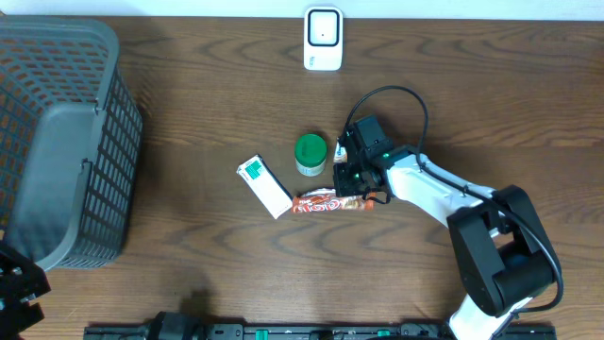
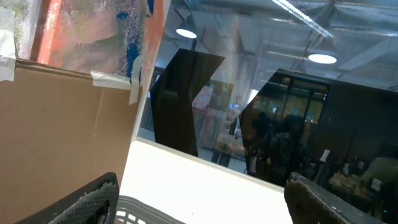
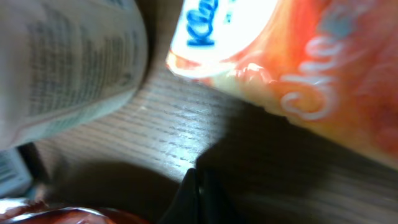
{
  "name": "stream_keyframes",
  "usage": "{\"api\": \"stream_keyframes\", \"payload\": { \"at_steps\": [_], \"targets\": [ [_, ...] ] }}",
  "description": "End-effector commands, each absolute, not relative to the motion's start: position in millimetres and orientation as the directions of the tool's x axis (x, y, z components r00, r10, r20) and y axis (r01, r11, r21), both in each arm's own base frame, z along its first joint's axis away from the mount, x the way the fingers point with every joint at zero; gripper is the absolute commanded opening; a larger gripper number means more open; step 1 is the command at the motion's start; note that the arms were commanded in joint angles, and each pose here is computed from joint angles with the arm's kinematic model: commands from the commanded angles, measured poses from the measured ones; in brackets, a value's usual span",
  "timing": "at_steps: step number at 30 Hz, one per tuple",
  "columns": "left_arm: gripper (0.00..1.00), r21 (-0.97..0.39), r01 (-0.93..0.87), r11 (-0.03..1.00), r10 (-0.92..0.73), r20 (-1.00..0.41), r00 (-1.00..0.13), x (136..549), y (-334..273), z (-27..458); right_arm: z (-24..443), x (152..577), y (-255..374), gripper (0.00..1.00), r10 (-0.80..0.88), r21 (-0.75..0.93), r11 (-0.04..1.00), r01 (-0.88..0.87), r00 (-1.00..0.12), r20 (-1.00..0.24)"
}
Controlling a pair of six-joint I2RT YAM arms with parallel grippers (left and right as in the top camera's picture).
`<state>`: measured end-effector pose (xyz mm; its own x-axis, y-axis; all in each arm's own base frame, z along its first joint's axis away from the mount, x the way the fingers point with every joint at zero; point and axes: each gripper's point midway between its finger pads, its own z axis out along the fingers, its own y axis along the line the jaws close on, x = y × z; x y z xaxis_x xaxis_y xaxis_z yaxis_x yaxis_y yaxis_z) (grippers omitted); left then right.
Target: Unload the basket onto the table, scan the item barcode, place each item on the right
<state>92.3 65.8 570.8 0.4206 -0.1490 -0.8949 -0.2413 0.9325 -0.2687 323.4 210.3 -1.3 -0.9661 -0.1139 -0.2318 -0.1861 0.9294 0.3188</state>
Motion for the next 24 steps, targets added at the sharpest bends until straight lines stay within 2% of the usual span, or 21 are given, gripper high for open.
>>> {"api": "stream_keyframes", "payload": {
  "at_steps": [1,8,18,21,24],
  "targets": [
    [0.85,-0.265,-0.260,0.929,-0.136,-0.895,0.425,90,68,571,-1,325,215,0.01,-0.111,0.343,0.921,-0.185,-0.968,-0.223],
    [0.85,-0.264,-0.260,0.929,-0.136,-0.895,0.425,90,68,571,26,309,240,0.01,-0.191,0.470,0.850,-0.237,-0.971,-0.145],
    [0.85,-0.264,-0.260,0.929,-0.136,-0.895,0.425,90,68,571,53,250,242,0.01,-0.363,0.460,0.829,-0.318,-0.932,0.010],
    [0.85,-0.264,-0.260,0.929,-0.136,-0.895,0.424,90,68,571,54,257,235,0.01,-0.358,0.384,0.858,-0.342,-0.933,-0.030],
    [0.85,-0.264,-0.260,0.929,-0.136,-0.895,0.424,90,68,571,60,288,240,0.01,-0.310,0.354,0.868,-0.347,-0.937,-0.159]
  ]
}}
